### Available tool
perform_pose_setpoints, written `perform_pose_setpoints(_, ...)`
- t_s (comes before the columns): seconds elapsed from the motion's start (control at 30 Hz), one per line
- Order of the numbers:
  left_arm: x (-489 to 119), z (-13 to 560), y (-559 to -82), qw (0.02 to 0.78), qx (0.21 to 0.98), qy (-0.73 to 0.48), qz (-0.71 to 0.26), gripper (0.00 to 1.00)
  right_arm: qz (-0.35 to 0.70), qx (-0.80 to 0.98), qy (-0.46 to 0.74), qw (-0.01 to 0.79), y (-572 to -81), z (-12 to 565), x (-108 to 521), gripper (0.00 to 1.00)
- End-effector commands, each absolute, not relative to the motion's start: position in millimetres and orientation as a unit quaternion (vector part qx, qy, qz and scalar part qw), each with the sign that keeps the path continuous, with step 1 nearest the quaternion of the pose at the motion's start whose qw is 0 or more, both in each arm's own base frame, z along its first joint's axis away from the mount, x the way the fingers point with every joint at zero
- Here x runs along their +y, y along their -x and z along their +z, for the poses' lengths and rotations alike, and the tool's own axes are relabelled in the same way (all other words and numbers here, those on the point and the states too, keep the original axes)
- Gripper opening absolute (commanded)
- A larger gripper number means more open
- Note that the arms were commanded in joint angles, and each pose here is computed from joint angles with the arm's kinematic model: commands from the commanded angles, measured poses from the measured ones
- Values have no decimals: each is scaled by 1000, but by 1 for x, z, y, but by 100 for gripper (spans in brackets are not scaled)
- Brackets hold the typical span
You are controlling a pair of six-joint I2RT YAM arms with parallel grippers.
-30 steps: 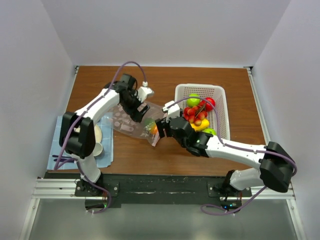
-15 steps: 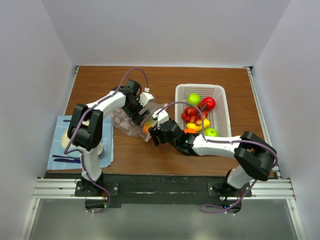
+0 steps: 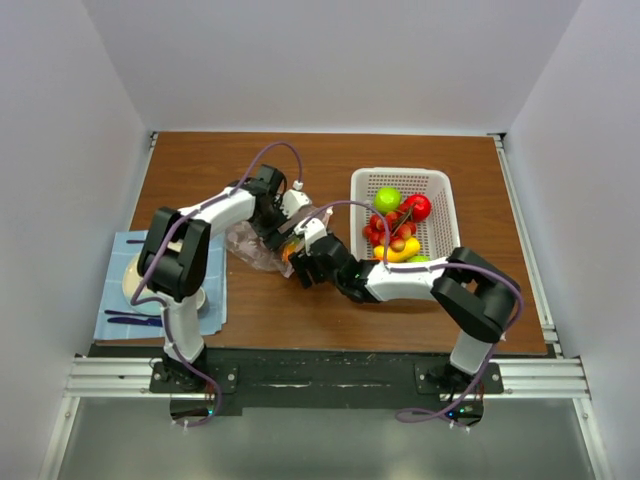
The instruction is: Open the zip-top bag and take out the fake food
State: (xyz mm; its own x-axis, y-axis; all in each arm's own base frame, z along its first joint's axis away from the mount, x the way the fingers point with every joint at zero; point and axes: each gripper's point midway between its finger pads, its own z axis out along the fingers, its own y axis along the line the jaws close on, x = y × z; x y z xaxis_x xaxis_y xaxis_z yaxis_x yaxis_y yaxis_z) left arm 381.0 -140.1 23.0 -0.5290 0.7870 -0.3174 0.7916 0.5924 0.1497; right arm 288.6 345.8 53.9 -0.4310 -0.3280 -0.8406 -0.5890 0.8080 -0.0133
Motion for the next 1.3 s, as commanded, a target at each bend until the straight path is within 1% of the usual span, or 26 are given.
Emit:
perform_pose_setpoints(0.0,-131,13,-373,165,865,-473,11,100,171,811,263,493,-310,82,368,83)
perform_pose_setpoints(0.1,-129,11,-370,161,863,-478,12,100,180,809,263,494,-314,84,371,85)
perform_pose_setpoints(0.23,-126,8,-367,156,862,-482,15,100,196,798,268,502,-308,100,368,84)
perform_pose_setpoints(0.27,-126,6,-366,154,863,-482,15,100,200,794,272,505,-306,105,368,78)
perform_pose_setpoints(0.33,-125,6,-366,155,863,-481,17,100,205,790,272,509,-303,113,364,62)
perform_pose_setpoints(0.37,-125,4,-365,153,863,-482,17,100,204,790,273,510,-303,114,363,37)
perform_pose_setpoints(0.4,-125,5,-366,154,863,-481,17,100,197,793,275,507,-304,112,361,29)
perform_pose_setpoints(0.43,-125,4,-366,155,863,-480,16,100,197,794,273,506,-305,112,361,24)
perform_pose_setpoints(0.47,-126,5,-366,156,863,-480,15,100,195,795,273,505,-307,110,360,22)
perform_pose_setpoints(0.87,-125,7,-365,158,863,-479,17,100,176,811,277,485,-314,86,361,20)
perform_pose_setpoints(0.9,-125,6,-364,157,864,-479,17,100,173,811,276,485,-315,85,361,21)
perform_pose_setpoints(0.93,-125,6,-364,157,864,-478,16,100,175,812,276,484,-315,84,362,26)
perform_pose_setpoints(0.97,-125,7,-365,159,864,-477,16,100,175,812,276,483,-316,82,363,32)
perform_pose_setpoints(1.0,-125,7,-366,159,864,-477,17,100,180,810,275,485,-317,85,366,42)
perform_pose_setpoints(1.03,-125,8,-366,160,864,-477,17,100,183,810,275,484,-317,84,367,57)
perform_pose_setpoints(1.07,-126,8,-367,160,864,-476,17,100,185,809,276,485,-317,84,370,66)
perform_pose_setpoints(1.1,-126,9,-367,161,864,-477,17,100,189,807,274,488,-319,87,373,78)
perform_pose_setpoints(1.13,-126,8,-367,159,865,-476,17,100,191,807,270,488,-320,88,375,98)
perform_pose_setpoints(1.27,-128,11,-369,162,864,-476,15,100,190,812,263,486,-326,85,381,99)
